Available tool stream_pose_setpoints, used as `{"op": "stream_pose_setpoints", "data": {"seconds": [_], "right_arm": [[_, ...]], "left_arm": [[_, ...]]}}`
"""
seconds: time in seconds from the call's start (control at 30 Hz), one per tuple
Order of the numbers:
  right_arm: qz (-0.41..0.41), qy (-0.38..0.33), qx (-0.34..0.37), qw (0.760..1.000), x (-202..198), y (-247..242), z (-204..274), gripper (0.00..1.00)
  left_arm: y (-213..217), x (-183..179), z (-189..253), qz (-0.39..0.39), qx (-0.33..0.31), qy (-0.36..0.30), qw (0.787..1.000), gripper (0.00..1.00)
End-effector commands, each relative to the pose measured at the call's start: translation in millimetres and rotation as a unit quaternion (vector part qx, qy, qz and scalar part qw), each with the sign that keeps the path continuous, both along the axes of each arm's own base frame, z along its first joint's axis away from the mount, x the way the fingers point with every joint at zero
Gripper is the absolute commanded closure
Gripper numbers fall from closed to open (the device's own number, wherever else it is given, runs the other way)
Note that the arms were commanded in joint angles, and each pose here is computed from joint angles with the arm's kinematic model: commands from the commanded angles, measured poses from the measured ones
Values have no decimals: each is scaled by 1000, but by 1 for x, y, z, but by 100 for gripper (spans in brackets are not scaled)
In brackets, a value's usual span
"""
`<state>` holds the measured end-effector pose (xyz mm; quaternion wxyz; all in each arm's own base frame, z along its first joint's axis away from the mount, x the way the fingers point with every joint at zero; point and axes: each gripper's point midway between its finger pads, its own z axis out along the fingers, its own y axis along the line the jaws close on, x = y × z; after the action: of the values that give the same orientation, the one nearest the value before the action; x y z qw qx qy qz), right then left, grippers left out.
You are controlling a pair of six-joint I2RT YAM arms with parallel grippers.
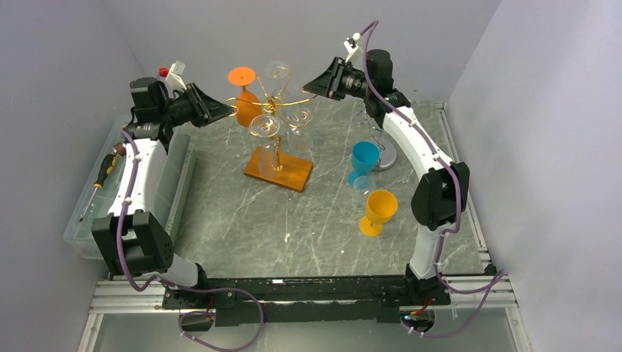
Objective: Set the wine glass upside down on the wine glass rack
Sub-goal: Move the wine rack to the center of the board.
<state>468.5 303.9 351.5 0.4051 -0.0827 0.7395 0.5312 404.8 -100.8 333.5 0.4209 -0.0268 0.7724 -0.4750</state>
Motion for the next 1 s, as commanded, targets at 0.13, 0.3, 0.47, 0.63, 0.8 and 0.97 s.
{"op": "stream_pose_setpoints", "data": {"seconds": [0.13,0.3,0.47,0.63,0.8,0.97], "right_arm": [[14,-38,21,999,-15,-2,43,82],[13,-56,23,998,-11,-2,62,85],[15,-65,25,997,-3,1,75,87],[13,-66,23,997,7,4,76,87],[10,-62,25,998,17,7,68,87],[2,-68,27,997,30,6,69,87]], "left_arm": [[-10,0,26,-22,-1,-47,999,86],[-6,13,21,-8,6,-43,999,84],[-2,29,21,1,10,-45,999,83],[2,43,30,12,13,-59,998,83],[4,57,43,20,12,-77,997,83],[7,72,50,28,12,-88,996,83]]}}
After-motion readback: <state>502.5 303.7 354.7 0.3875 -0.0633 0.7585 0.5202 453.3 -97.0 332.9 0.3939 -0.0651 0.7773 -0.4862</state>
